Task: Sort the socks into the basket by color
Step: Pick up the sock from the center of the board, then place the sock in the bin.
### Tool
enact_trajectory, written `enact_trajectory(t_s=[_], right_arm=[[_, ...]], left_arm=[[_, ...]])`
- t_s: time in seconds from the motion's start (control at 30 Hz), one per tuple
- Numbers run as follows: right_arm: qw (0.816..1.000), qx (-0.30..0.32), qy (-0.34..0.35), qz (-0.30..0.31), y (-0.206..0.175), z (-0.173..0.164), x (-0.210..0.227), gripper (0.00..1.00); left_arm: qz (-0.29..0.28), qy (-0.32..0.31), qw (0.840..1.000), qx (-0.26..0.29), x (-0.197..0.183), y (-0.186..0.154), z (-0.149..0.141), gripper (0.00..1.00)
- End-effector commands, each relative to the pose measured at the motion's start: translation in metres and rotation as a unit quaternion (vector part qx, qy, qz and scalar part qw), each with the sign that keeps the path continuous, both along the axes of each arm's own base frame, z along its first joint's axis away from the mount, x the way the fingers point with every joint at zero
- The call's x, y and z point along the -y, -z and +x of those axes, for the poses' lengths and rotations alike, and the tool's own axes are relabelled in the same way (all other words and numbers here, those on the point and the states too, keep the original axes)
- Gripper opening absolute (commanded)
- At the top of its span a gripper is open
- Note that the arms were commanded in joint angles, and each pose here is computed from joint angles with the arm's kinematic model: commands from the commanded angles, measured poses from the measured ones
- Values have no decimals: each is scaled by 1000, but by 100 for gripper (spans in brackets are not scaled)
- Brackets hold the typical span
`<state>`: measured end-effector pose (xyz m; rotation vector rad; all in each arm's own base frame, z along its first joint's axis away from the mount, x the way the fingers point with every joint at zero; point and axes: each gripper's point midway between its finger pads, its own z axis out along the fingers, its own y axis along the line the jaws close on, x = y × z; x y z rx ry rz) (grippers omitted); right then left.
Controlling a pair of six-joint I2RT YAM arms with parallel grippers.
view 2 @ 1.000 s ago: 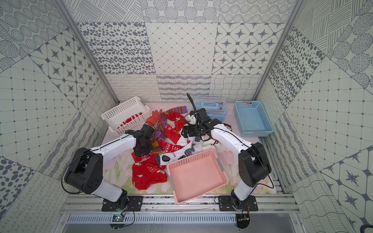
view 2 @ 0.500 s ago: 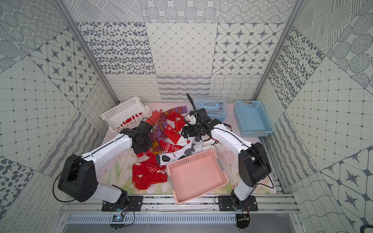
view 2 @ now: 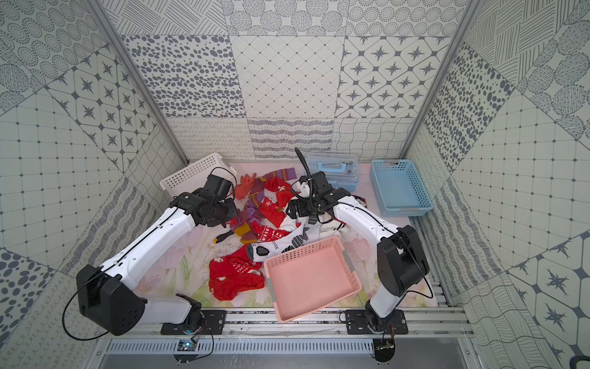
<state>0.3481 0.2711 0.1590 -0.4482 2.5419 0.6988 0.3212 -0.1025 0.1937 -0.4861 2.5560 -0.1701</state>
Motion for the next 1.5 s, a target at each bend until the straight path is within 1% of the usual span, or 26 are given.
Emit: enact_trajectory(t_s=[0.0,0.1,0.23,0.37,0.53,0.67,0.8,0.93,1.07,1.2,1.37,1.4,1.47], right_arm=[[1000,12,-7,10,-7,0,-5,98],[1000,15,-4,12,-8,1,-5,98],[1000,17,-1,13,-10,2,-5,98],[1000,20,-1,10,-12,3,-4,98],[1000,21,-2,4,-11,5,-4,98],[1000,20,-3,2,-10,9,-5,98],[1000,21,-6,-2,-9,13,-7,98],[1000,22,-10,-6,-9,19,-9,98],[1000,21,-17,-8,-9,23,-13,98],[1000,18,-22,-12,-6,27,-17,98],[1000,14,-24,-13,-4,34,-22,98],[1000,14,-24,-12,-5,36,-22,98],[1000,12,-24,-13,-3,37,-23,98]], left_arm=[[4,29,999,20,-4,-25,9,0],[-6,23,999,39,-10,-33,27,0],[-5,10,998,62,-24,-45,56,0],[-2,-11,996,85,-49,-58,88,0],[23,-31,994,104,-85,-72,129,0],[39,-50,993,104,-113,-69,158,0],[51,-68,992,96,-138,-54,183,0],[62,-81,991,82,-161,-30,206,0],[74,-91,992,56,-178,-2,222,0],[71,-98,992,31,-191,28,232,0],[58,-102,993,-5,-199,64,237,0],[53,-102,993,-9,-200,70,237,1],[49,-98,994,-19,-198,80,237,7]])
